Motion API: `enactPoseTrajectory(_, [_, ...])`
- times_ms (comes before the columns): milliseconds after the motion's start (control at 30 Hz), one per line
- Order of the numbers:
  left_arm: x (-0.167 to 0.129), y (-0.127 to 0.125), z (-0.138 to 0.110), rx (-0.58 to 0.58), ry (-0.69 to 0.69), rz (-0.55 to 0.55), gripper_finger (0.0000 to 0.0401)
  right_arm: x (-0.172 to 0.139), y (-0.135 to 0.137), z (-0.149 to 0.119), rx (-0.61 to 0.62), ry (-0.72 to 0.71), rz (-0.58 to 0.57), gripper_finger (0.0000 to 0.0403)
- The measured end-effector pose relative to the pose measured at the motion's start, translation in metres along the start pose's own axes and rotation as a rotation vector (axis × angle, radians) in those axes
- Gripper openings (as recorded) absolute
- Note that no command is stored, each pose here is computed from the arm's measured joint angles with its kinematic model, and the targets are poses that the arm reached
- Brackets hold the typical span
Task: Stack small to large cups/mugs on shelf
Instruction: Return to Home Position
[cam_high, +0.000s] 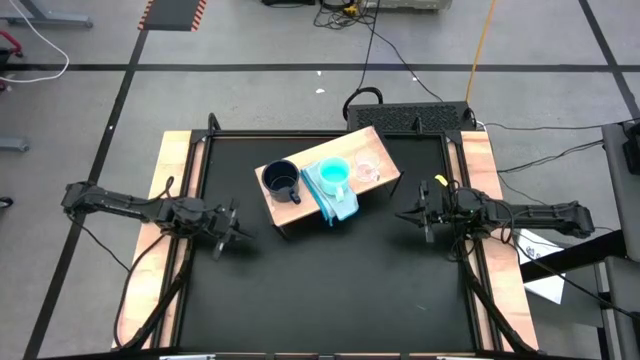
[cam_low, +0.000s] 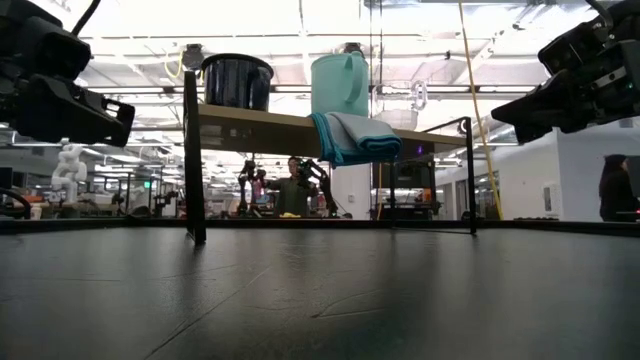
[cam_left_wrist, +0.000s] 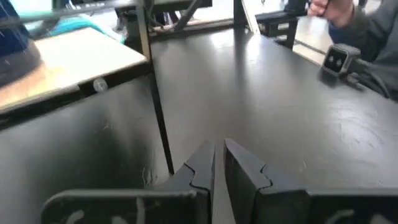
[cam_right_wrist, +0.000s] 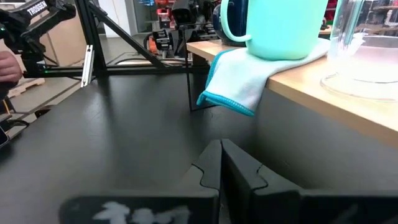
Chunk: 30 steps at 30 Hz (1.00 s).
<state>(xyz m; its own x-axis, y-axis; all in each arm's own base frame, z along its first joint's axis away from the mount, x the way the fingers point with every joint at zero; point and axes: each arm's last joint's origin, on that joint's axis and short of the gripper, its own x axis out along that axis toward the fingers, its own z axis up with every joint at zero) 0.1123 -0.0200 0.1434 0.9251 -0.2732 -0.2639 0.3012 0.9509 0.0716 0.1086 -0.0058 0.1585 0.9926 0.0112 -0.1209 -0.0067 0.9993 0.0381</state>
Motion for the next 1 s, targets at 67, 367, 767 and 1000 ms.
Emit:
enactPoseTrajectory(67, [-0.0001, 0.0005, 0.0022, -0.023, -0.022, 0.011, 0.0037, 0.0, 0.0, 0.0, -0.002, 0.0, 0.0, 0.0])
enactPoseTrajectory(367, [-0.0001, 0.0009, 0.0035, -0.036, -0.035, 0.022, 0.0037, 0.0, 0.0, 0.0, -0.002, 0.0, 0.0, 0.0])
enactPoseTrajectory(767, [-0.0001, 0.0009, 0.0034, -0.035, -0.034, 0.023, 0.0037, 0.0, 0.0, 0.0, -0.002, 0.0, 0.0, 0.0])
enactPoseTrajectory(1000, [-0.0001, 0.001, 0.0034, -0.035, -0.034, 0.023, 0.0037, 0.0, 0.0, 0.0, -0.002, 0.0, 0.0, 0.0])
